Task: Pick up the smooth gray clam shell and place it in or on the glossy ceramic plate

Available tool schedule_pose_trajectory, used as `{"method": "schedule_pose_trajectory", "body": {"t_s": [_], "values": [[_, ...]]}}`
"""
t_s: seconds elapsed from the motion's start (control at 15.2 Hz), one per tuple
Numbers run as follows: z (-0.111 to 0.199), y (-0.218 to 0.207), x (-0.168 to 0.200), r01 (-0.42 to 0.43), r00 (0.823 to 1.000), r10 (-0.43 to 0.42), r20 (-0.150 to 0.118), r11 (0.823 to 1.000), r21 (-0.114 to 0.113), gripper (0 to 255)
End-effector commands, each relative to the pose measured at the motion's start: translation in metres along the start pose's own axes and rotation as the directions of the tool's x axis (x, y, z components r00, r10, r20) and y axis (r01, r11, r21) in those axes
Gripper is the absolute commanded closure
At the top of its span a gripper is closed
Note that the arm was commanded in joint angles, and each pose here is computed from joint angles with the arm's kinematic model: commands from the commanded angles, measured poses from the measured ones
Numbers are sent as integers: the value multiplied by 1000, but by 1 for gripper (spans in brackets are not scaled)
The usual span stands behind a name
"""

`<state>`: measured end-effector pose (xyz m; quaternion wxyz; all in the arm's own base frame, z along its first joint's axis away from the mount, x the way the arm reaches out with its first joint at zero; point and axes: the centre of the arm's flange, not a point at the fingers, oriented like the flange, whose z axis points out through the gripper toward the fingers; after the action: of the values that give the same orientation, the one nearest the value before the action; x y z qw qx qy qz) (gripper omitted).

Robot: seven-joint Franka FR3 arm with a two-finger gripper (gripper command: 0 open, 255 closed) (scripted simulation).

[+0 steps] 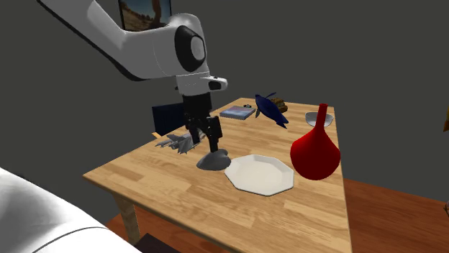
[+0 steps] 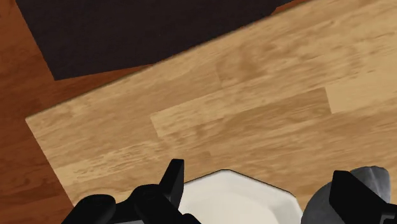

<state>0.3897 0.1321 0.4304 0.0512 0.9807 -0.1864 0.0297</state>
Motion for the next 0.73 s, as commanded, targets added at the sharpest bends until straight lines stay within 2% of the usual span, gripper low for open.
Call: {"method": "schedule_pose_trajectory", "body": {"t_s": [0.0, 0.33, 0.66], "values": [[14, -22, 5, -47, 999, 46, -29, 999, -4, 0], [47, -72, 29, -155, 983, 153, -98, 988, -15, 0], [79, -119, 60, -263, 952, 256, -167, 965, -19, 0]]}}
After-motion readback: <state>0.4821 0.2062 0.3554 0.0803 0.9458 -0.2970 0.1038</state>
